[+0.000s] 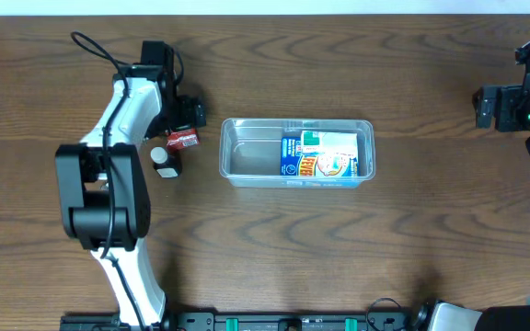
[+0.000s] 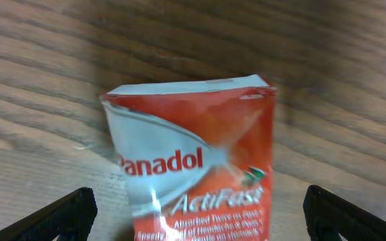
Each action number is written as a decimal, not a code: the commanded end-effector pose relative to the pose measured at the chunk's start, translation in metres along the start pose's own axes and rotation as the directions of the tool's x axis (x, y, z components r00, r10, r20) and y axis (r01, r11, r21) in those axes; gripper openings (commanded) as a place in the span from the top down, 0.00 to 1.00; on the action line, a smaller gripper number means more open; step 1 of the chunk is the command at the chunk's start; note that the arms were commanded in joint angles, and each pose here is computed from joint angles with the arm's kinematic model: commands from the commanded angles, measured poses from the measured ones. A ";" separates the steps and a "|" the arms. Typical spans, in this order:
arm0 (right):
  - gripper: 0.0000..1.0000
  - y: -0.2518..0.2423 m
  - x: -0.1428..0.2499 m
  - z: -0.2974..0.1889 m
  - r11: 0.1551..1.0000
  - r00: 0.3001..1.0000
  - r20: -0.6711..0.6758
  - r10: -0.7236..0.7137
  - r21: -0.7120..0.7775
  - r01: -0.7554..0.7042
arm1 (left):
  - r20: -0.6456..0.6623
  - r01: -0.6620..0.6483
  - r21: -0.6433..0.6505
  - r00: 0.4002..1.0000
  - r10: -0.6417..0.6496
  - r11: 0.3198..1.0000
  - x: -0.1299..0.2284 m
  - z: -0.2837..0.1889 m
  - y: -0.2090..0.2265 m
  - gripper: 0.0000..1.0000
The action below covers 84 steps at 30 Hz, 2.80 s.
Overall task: Pack container
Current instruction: 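Lower left gripper onto the red box and grasp it, then lift the red box and carry it right over the container, then lower the red box into the container's right end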
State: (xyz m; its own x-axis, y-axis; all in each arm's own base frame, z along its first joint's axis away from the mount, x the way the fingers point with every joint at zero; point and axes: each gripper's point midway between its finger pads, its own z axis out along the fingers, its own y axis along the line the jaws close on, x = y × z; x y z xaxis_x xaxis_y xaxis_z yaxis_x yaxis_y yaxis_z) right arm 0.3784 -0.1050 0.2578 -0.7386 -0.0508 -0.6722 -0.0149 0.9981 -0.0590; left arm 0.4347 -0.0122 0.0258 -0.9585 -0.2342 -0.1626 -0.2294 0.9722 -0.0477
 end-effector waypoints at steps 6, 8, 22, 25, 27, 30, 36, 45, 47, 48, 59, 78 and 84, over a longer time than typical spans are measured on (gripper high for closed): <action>0.01 -0.004 -0.001 -0.002 1.000 1.000 0.005 0.021 0.005 -0.021 | -0.005 0.028 -0.021 1.000 -0.028 0.999 -0.004 0.010 0.004 0.12; 0.01 -0.004 -0.001 -0.002 1.000 1.000 0.005 0.021 0.005 -0.021 | -0.007 0.028 -0.022 1.000 -0.028 0.999 -0.004 0.010 0.004 0.12; 0.01 -0.004 -0.001 -0.002 1.000 1.000 0.005 0.021 0.005 -0.021 | 0.001 0.027 -0.020 1.000 -0.027 0.999 -0.005 0.010 0.003 0.51; 0.01 -0.004 -0.001 -0.002 1.000 1.000 0.005 0.021 0.005 -0.021 | 0.008 0.027 -0.017 1.000 -0.027 0.999 -0.008 0.006 0.003 0.51; 0.01 -0.004 -0.001 -0.002 1.000 1.000 0.005 0.021 0.005 -0.021 | 0.015 0.022 -0.015 1.000 -0.022 1.000 -0.012 -0.003 0.002 0.51; 0.01 -0.004 -0.001 -0.002 1.000 1.000 0.005 0.021 0.005 -0.021 | 0.034 -0.010 -0.010 0.999 0.010 1.000 -0.017 -0.019 -0.001 0.51; 0.01 -0.004 -0.001 -0.002 1.000 1.000 0.005 0.021 0.005 -0.021 | 0.107 -0.261 0.049 0.961 0.255 0.964 -0.022 -0.065 -0.026 0.51; 0.01 -0.004 -0.001 -0.002 1.000 1.000 0.005 0.021 0.005 -0.021 | 0.267 -0.607 0.012 0.768 0.583 0.794 -0.004 -0.136 -0.088 0.51; 0.01 -0.004 -0.001 -0.002 1.000 1.000 0.005 0.021 0.005 -0.021 | 0.303 -0.679 0.002 0.700 0.647 0.734 0.008 -0.151 -0.111 0.51; 0.01 -0.004 -0.001 -0.002 1.000 1.000 0.005 0.021 0.005 -0.021 | 0.310 -0.698 0.000 0.681 0.663 0.716 0.012 -0.155 -0.117 0.51; 0.01 -0.004 -0.001 -0.002 1.000 1.000 0.005 0.021 0.005 -0.021 | 0.307 -0.975 -0.033 0.201 0.930 0.222 0.109 -0.169 -0.213 0.51; 0.01 -0.004 -0.001 -0.002 1.000 1.000 0.005 0.021 0.005 -0.021 | 0.318 -0.980 -0.065 -0.200 0.927 -0.189 0.190 -0.143 -0.285 0.51; 0.01 -0.004 -0.001 -0.002 1.000 1.000 0.005 0.021 0.005 -0.021 | 0.317 -0.979 -0.063 -0.205 0.926 -0.195 0.188 -0.121 -0.298 0.51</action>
State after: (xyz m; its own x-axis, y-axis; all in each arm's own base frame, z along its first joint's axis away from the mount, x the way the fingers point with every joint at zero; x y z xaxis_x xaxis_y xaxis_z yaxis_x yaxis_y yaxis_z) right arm 0.3784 -0.1050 0.2578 -0.7386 -0.0508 -0.6722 -0.0149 0.9981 -0.0590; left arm 0.3044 -0.3430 0.1443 0.0297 0.9384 -0.3443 0.9669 0.0604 0.2479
